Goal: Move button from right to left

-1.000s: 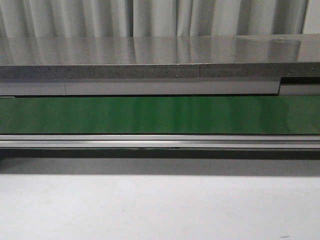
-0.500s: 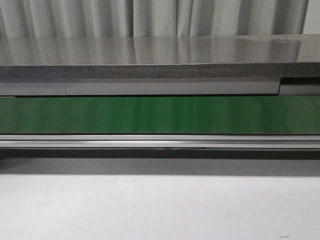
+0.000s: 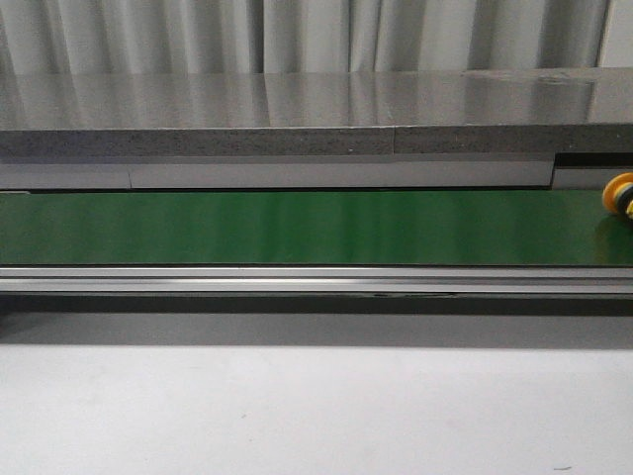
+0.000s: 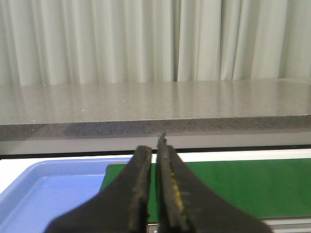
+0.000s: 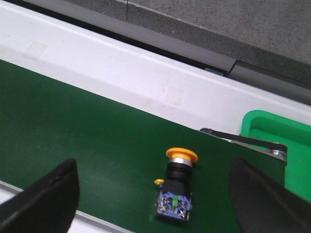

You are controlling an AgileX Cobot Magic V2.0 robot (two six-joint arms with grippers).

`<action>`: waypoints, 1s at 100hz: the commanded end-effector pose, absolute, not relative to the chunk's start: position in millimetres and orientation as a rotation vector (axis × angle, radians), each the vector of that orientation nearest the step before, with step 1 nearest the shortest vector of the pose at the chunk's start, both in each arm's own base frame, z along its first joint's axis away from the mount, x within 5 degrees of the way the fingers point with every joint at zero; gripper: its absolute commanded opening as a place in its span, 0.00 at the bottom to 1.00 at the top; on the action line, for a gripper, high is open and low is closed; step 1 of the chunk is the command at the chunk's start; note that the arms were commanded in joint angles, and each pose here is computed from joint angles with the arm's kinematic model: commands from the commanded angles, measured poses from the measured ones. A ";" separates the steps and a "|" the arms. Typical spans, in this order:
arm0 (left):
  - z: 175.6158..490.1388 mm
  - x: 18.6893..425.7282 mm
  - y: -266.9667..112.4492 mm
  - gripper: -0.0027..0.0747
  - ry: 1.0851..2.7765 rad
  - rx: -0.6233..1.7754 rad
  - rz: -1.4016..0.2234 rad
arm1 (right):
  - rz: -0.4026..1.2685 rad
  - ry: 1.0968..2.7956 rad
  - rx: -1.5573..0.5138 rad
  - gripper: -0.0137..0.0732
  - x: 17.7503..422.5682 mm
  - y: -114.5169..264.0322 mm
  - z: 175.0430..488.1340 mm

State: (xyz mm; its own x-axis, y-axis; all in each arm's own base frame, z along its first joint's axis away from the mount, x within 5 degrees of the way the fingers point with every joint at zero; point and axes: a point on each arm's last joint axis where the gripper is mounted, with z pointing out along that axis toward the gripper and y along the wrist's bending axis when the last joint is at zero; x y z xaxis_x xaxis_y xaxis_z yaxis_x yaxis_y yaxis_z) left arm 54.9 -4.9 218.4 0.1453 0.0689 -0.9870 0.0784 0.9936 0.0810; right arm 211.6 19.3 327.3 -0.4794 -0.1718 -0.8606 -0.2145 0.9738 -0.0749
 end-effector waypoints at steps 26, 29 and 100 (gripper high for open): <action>213.5 52.8 -4.6 0.04 1.353 0.105 -0.019 | -0.036 1.726 -0.193 0.82 128.0 9.6 315.6; 213.5 52.8 -4.6 0.04 1.353 0.105 -0.019 | -0.034 1.718 -0.195 0.82 120.7 9.5 311.7; 213.5 52.8 -4.6 0.04 1.353 0.105 -0.019 | -0.002 1.582 -0.158 0.22 75.4 8.3 296.9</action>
